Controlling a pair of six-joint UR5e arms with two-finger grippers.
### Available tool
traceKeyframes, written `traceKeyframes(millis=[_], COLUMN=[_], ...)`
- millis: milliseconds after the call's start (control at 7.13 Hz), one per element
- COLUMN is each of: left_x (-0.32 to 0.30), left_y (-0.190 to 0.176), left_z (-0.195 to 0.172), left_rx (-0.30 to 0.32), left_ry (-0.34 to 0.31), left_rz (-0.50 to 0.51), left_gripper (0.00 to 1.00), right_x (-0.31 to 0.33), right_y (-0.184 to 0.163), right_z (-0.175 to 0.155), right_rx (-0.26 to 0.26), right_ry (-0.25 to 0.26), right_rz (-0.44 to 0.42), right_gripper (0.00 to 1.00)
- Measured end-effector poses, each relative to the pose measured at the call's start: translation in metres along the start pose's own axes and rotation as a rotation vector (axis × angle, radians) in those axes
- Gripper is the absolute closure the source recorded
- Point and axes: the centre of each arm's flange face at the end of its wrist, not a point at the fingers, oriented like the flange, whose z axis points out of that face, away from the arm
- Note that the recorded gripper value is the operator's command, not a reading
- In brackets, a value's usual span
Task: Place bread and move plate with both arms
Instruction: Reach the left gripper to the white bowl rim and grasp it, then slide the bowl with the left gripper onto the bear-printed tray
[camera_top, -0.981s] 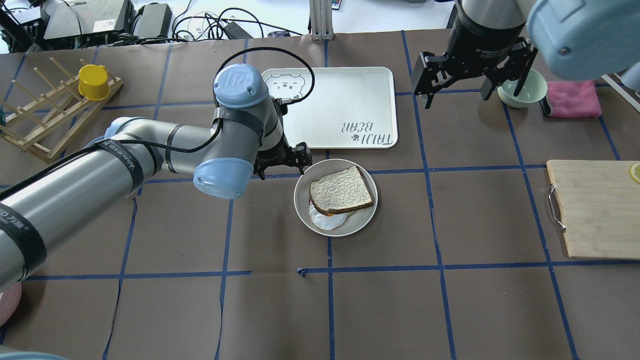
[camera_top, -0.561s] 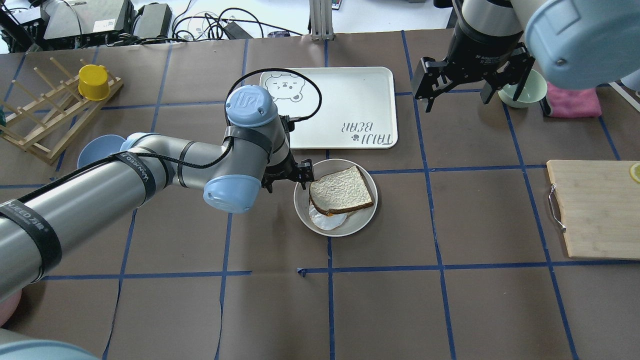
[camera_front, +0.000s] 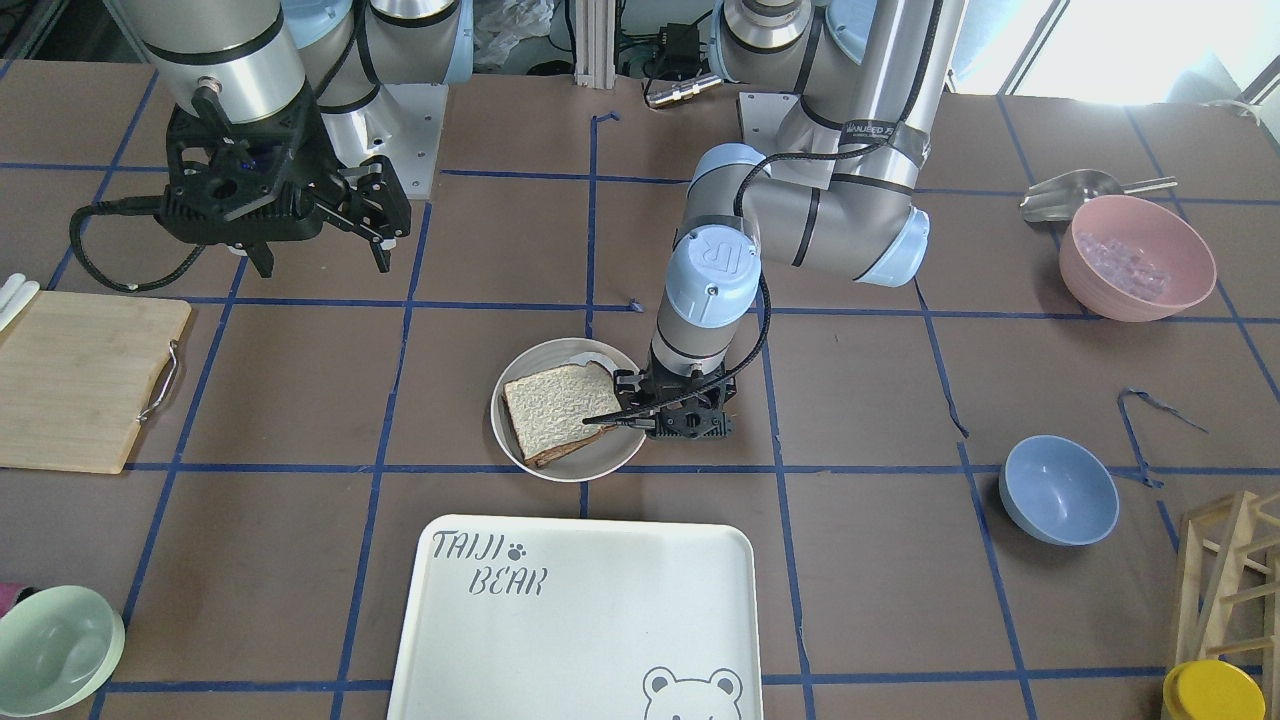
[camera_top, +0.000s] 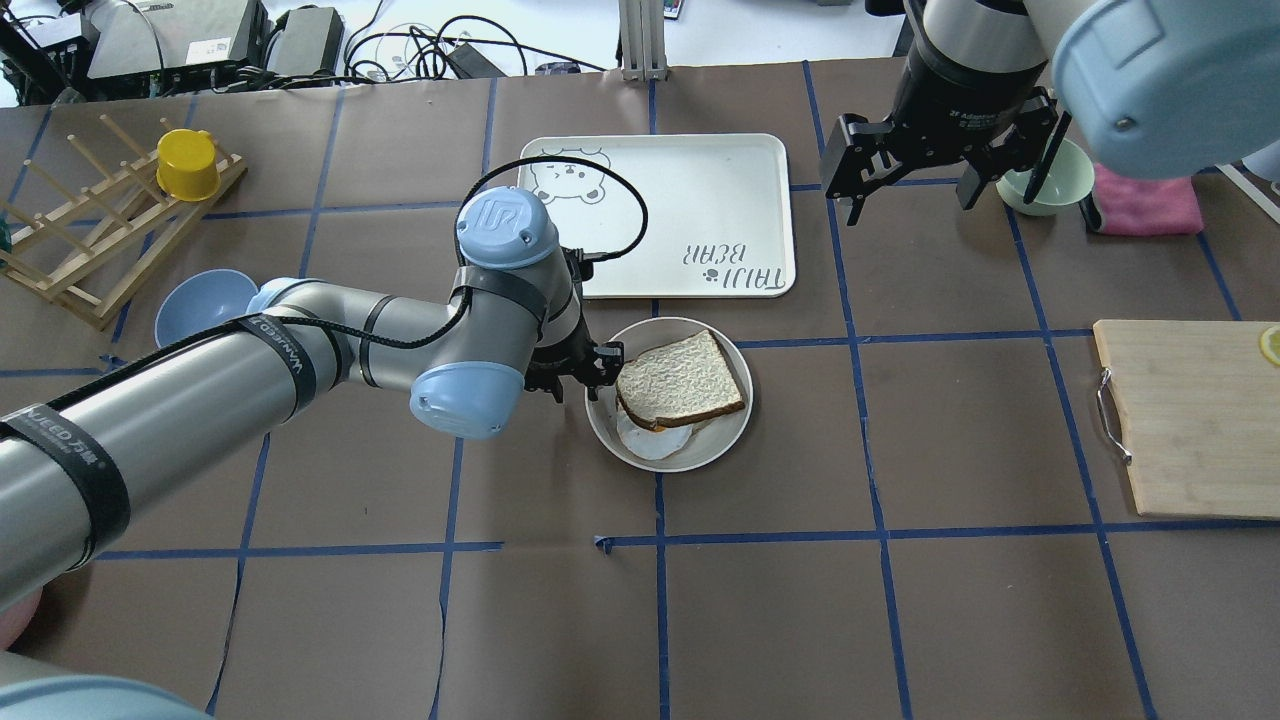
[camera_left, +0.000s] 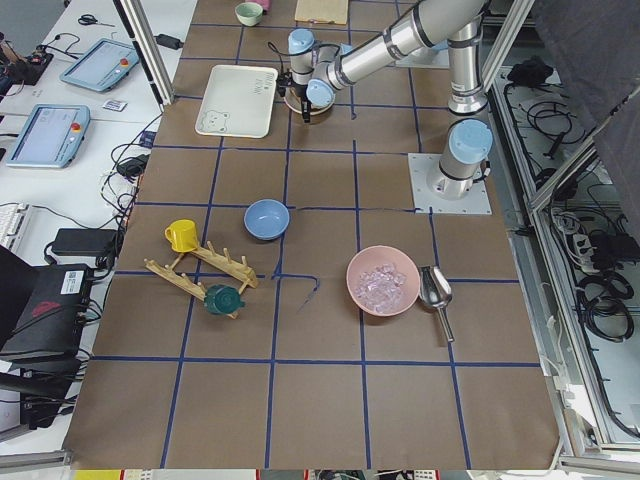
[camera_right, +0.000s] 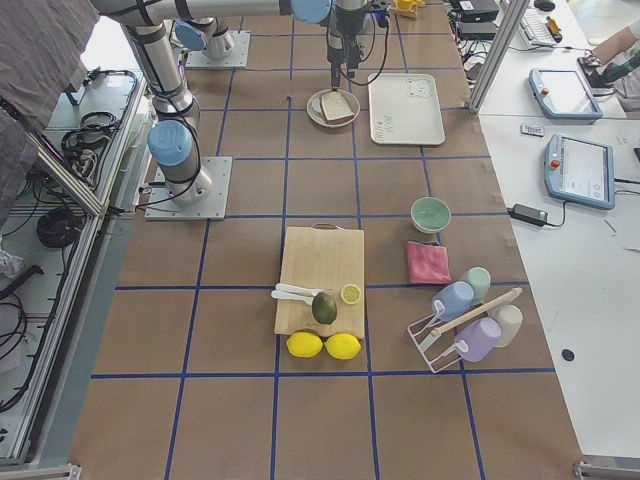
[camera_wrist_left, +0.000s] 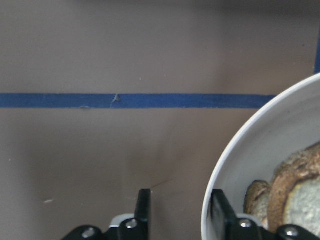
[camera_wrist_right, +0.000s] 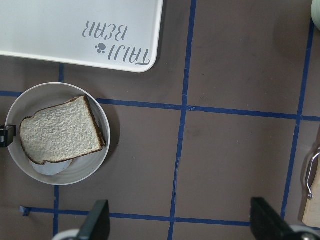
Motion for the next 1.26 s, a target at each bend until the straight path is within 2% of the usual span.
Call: traceKeyframes(millis=[561, 841, 1262], left_x=[0.002, -0.003, -0.026], left_y=[0.002, -0.002, -0.018], left_z=[0.002, -0.006, -0.027], left_rx=[-0.021, -0.007, 0.018], left_ry=[0.068, 0.078, 0.157], left_rz=[0.055, 0.047, -0.011], left_gripper=[1.0, 1.0, 1.0], right_x=[0.0, 0.0, 0.0], right_y=[0.0, 0.0, 0.0], right_z=[0.0, 0.0, 0.0], right_rx=[0.0, 0.0, 0.0], right_ry=[0.002, 0.002, 0.001], right_rz=[0.003, 0.004, 0.005], right_gripper=[0.0, 0.0, 0.0])
